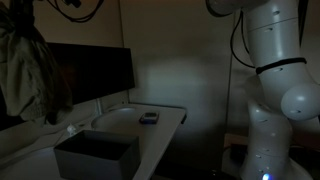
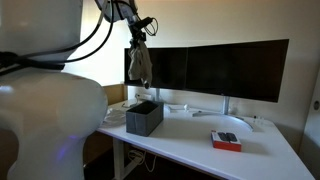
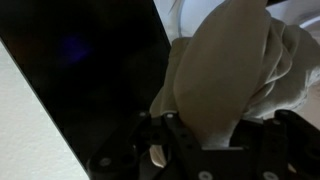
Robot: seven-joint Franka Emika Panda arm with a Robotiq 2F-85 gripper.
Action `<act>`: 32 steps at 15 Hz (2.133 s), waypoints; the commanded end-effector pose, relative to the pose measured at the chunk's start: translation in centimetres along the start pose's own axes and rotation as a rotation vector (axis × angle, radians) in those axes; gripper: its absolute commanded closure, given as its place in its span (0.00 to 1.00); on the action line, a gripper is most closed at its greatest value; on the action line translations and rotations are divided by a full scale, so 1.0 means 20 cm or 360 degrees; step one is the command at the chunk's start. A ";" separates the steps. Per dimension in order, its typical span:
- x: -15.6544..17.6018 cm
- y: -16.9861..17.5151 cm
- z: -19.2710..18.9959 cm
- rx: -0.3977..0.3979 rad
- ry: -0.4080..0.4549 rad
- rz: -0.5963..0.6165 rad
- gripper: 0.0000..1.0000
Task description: Remove the clothes from the gray box
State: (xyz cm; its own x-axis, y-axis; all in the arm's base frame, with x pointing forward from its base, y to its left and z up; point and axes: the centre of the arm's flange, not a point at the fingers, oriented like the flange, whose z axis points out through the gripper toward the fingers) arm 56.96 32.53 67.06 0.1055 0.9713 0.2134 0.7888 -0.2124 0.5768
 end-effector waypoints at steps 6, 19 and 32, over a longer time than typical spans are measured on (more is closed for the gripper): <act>0.26 -0.35 0.00 0.0460 0.0329 -0.0421 0.97; 0.29 -0.65 0.30 0.0680 0.0263 -0.0533 0.64; 0.18 -0.48 0.28 0.0589 0.0159 -0.0444 0.00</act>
State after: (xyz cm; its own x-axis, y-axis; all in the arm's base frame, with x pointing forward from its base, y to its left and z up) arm 53.30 40.09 56.83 -0.2195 0.9507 0.2191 0.9483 0.1551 0.2768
